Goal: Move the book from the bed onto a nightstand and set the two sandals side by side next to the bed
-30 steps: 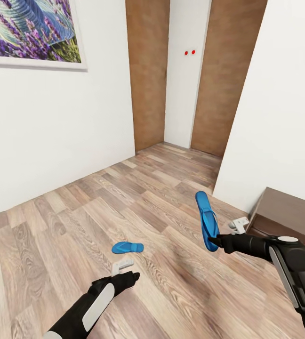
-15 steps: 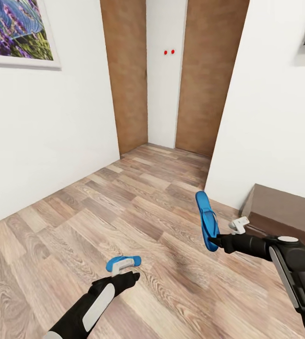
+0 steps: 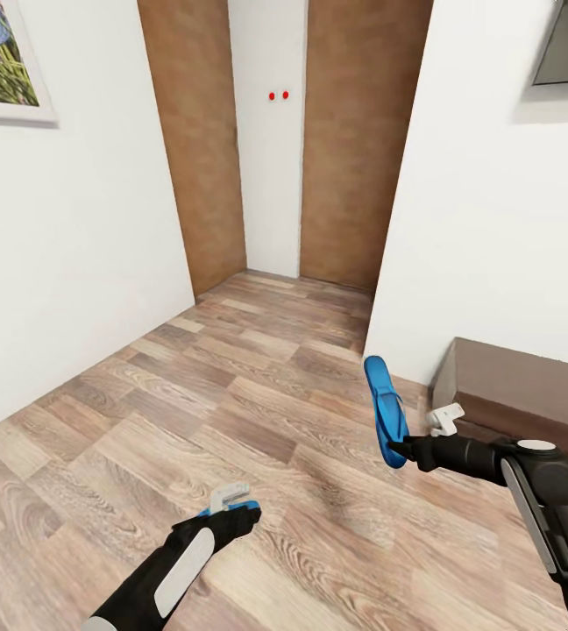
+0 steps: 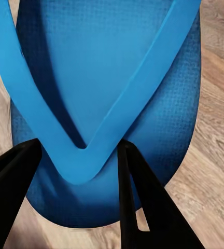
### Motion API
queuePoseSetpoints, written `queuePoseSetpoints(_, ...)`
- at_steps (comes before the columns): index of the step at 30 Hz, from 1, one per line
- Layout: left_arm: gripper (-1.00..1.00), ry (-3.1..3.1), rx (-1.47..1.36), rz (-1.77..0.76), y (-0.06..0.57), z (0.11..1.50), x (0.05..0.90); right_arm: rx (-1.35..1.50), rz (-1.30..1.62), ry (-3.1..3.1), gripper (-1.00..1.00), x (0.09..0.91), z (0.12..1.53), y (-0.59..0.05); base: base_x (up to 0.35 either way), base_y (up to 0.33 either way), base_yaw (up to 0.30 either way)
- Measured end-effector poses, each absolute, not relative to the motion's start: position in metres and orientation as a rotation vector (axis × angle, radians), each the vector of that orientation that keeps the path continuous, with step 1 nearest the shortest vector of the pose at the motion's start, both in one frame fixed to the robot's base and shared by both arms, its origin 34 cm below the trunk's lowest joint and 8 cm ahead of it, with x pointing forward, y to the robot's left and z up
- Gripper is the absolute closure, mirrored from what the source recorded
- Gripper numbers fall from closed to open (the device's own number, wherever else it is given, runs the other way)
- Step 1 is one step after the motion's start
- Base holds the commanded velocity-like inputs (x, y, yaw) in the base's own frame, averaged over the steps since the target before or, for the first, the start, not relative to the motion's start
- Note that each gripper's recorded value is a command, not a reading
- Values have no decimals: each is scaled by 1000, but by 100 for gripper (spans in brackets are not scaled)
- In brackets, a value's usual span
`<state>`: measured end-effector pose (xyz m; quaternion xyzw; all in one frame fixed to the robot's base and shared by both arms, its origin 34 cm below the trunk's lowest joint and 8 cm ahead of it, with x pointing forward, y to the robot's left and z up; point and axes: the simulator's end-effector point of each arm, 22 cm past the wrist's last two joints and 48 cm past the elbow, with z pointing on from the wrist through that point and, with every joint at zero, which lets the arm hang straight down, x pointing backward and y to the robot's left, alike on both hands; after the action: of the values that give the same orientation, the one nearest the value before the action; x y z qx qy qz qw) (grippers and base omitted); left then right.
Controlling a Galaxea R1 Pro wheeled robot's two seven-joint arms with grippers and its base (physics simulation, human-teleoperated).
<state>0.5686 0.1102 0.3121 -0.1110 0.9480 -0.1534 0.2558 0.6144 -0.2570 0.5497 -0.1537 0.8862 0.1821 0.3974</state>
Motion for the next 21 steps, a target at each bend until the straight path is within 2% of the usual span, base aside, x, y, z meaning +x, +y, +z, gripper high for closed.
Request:
queuePoseSetpoints(17, -100, 2562, -328, -393, 121, 312, 573, -384, 463, 2255, 100, 613, 548, -257, 15, 17, -262)
queuePoseSetpoints(21, -100, 2553, -362, -391, 129, 312, 576, -384, 464, 2254, 100, 613, 548, -257, 0, 121, -262)
